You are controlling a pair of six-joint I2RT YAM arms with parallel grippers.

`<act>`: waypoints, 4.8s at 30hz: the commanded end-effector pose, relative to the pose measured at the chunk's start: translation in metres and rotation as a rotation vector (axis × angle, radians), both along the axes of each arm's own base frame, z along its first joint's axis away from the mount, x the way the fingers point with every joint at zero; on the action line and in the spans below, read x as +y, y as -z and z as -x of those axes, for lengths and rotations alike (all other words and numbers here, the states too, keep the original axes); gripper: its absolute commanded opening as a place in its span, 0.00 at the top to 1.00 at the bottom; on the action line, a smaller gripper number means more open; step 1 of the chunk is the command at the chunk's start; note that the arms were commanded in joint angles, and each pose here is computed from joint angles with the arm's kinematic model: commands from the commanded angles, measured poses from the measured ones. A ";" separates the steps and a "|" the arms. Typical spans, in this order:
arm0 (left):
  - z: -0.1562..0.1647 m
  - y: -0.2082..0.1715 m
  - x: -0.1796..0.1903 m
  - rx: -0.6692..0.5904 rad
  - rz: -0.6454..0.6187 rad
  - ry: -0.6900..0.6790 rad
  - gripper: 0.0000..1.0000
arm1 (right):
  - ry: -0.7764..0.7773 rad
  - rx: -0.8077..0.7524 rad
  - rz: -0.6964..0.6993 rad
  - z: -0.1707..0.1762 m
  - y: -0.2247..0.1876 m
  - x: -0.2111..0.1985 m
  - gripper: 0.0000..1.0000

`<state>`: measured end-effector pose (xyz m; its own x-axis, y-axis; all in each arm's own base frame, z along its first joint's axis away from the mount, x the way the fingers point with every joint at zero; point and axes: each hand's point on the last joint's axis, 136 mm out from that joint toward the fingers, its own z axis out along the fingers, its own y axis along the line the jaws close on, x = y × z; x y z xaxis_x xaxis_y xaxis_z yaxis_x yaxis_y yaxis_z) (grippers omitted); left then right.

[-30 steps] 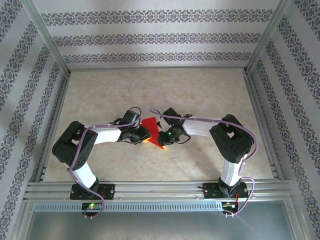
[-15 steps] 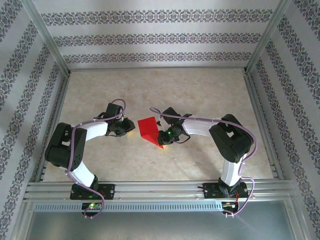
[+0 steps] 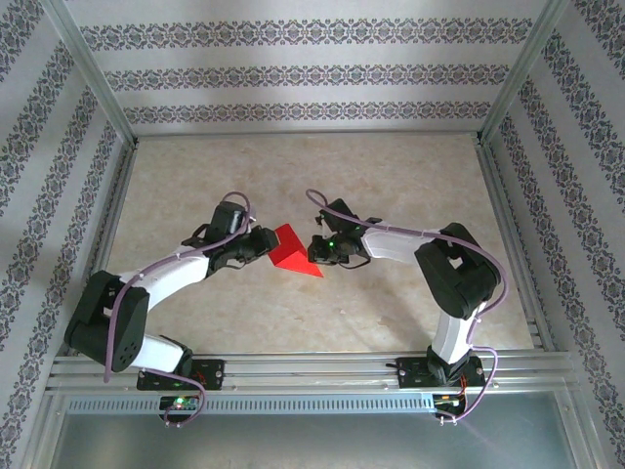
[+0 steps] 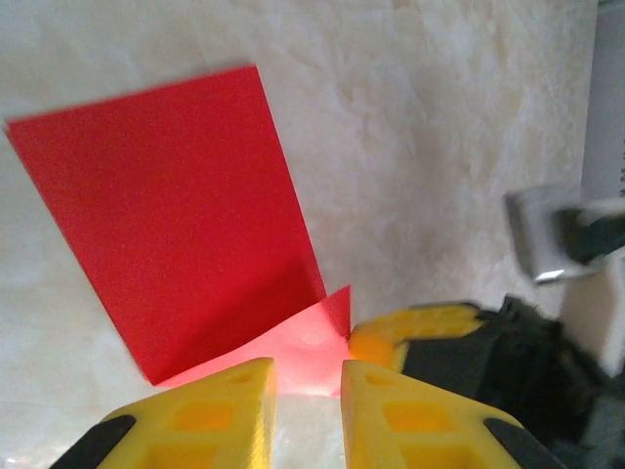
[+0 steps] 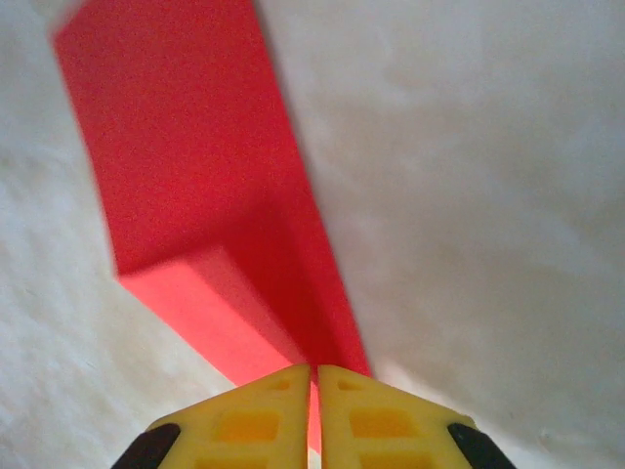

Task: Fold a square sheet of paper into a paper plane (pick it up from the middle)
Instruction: Third fold the triangle at the center of the table, then rotate the paper at the center of the table, then third fold the triangle at the center of the table.

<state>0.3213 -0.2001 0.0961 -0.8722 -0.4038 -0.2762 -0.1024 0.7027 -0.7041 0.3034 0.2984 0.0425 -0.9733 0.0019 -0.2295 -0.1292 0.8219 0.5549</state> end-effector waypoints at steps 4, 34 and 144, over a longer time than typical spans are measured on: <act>0.002 -0.003 -0.034 -0.044 0.069 -0.009 0.76 | -0.050 -0.202 -0.121 -0.007 -0.059 0.005 0.74; 0.002 0.069 -0.031 0.026 -0.093 -0.194 0.87 | -0.191 -0.183 -0.046 0.013 -0.036 0.005 0.82; 0.004 0.093 -0.081 0.121 -0.081 0.135 0.94 | -0.193 0.041 -0.074 0.032 -0.003 -0.017 0.84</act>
<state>0.3239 -0.2882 0.0204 -0.9397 -0.2549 -0.2281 -0.0342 0.7336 -0.6787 0.2885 0.2810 0.0577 -0.9562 -0.1529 -0.2495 -0.2776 0.7430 0.6090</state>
